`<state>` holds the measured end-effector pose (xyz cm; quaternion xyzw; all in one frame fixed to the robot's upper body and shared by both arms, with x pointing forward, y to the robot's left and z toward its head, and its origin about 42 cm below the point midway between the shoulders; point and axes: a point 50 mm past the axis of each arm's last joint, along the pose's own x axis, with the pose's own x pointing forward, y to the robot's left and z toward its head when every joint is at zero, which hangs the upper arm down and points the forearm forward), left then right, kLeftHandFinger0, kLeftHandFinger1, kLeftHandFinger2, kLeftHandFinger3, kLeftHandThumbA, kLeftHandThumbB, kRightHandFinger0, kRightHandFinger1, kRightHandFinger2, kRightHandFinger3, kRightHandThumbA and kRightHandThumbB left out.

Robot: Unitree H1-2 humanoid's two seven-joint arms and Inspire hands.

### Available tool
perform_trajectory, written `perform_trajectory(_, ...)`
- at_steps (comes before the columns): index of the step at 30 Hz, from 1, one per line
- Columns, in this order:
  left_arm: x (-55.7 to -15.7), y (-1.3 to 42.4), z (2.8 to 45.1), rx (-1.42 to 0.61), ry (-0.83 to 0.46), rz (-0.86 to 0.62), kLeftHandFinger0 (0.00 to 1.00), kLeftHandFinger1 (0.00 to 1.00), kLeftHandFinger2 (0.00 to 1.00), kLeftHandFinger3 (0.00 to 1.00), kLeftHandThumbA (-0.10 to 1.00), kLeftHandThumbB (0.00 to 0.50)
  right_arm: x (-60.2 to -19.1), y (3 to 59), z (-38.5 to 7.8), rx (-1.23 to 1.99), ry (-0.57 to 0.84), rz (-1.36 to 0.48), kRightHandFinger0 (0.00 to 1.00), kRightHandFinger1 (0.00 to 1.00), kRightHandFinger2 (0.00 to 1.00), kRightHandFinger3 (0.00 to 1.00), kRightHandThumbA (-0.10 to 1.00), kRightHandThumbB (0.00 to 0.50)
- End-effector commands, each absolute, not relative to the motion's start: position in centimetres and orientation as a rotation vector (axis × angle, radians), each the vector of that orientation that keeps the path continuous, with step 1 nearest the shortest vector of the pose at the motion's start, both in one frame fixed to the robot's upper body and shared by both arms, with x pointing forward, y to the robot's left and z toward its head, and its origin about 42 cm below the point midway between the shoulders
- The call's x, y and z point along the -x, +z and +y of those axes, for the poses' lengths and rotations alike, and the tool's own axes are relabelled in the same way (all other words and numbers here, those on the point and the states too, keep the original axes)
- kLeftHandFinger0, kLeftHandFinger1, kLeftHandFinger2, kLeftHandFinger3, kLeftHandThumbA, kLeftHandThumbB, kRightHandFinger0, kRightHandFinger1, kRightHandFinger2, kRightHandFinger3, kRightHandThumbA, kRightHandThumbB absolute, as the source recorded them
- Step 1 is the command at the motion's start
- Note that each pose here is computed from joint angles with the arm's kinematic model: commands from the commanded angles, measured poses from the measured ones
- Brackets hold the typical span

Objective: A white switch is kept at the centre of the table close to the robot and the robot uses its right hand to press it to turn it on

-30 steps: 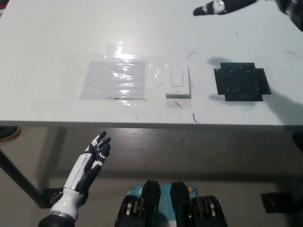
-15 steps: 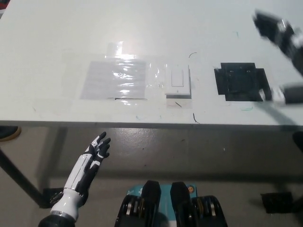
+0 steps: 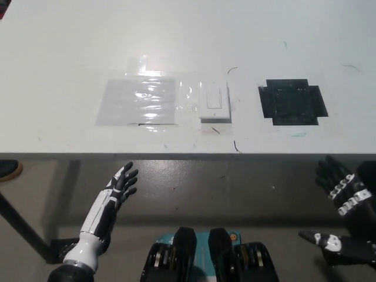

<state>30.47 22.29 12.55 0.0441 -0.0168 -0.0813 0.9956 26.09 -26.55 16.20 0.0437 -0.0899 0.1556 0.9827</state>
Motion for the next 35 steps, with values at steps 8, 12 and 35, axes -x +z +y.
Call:
perform_trajectory(8, -31.4, 14.6, 22.5, -0.073, -0.193, -0.140, 1.00, 1.00, 1.00, 1.00, 1.00, 0.017, -29.3, 10.7, -26.2, -0.086, 0.130, -0.202, 1.00, 1.00, 1.00, 1.00, 1.00, 0.108)
perform_trajectory(12, -31.2, 14.5, 22.6, -0.073, -0.192, -0.134, 1.00, 1.00, 1.00, 1.00, 1.00, 0.037, -29.1, 9.9, -26.5, -0.082, 0.120, -0.187, 1.00, 1.00, 1.00, 1.00, 1.00, 0.126)
perform_trajectory(35, -31.3, 14.3, 22.7, -0.101, -0.201, -0.124, 1.00, 1.00, 1.00, 1.00, 0.93, 0.000, -28.5, 9.9, -25.9, 0.003, 0.150, -0.192, 1.00, 1.00, 1.00, 1.00, 1.00, 0.101)
